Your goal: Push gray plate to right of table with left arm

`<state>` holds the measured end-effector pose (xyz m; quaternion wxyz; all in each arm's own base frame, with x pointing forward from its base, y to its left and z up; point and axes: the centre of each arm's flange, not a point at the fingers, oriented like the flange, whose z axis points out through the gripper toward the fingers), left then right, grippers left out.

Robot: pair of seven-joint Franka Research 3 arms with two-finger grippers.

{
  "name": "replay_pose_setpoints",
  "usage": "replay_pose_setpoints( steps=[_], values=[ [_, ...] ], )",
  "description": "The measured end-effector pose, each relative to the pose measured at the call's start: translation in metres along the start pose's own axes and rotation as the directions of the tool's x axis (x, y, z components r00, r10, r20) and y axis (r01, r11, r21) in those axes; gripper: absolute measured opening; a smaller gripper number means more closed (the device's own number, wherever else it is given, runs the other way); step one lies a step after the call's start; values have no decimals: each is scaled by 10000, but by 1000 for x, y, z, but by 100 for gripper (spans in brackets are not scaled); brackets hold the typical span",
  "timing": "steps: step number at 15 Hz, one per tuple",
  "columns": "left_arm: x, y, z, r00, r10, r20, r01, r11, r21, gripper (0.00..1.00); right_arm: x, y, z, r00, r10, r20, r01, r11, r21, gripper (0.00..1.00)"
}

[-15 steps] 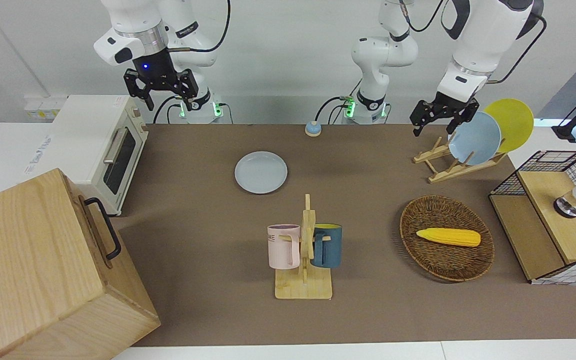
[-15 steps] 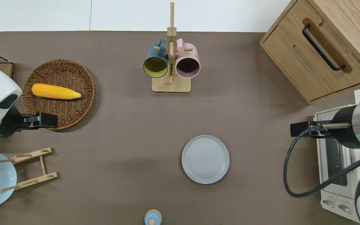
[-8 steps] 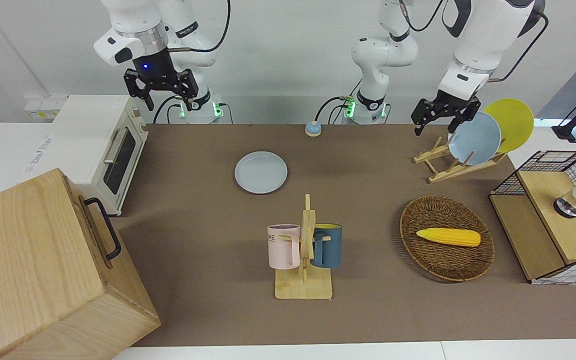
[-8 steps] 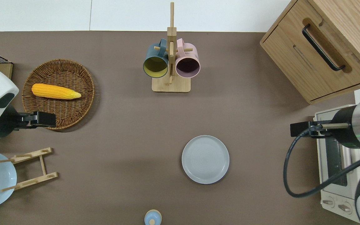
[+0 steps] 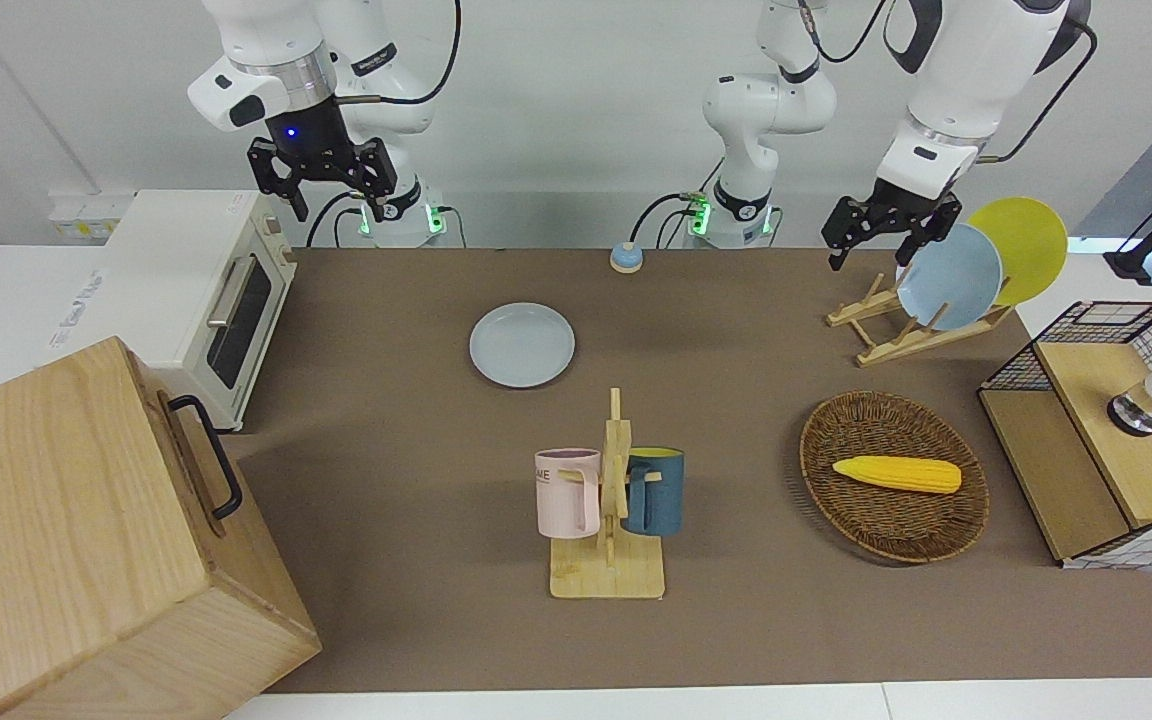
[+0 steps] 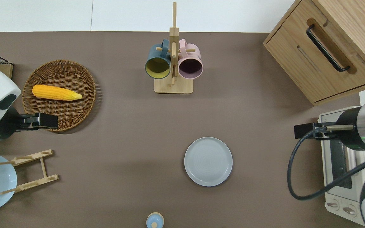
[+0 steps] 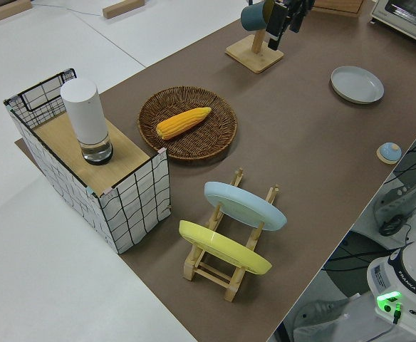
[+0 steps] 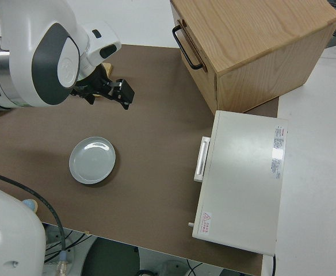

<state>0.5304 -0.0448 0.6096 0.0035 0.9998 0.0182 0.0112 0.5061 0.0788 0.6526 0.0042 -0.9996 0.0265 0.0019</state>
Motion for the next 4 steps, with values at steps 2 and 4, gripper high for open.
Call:
replay_pose_setpoints(
  steps=[2,4],
  values=[
    [0,0,0,10000,-2,0,2,10000,0,100,0,0,0,10000,0,0,0,10000,0,100],
    [0,-1,0,10000,-12,0,12,10000,1,100,0,0,0,10000,0,0,0,10000,0,100]
  ],
)
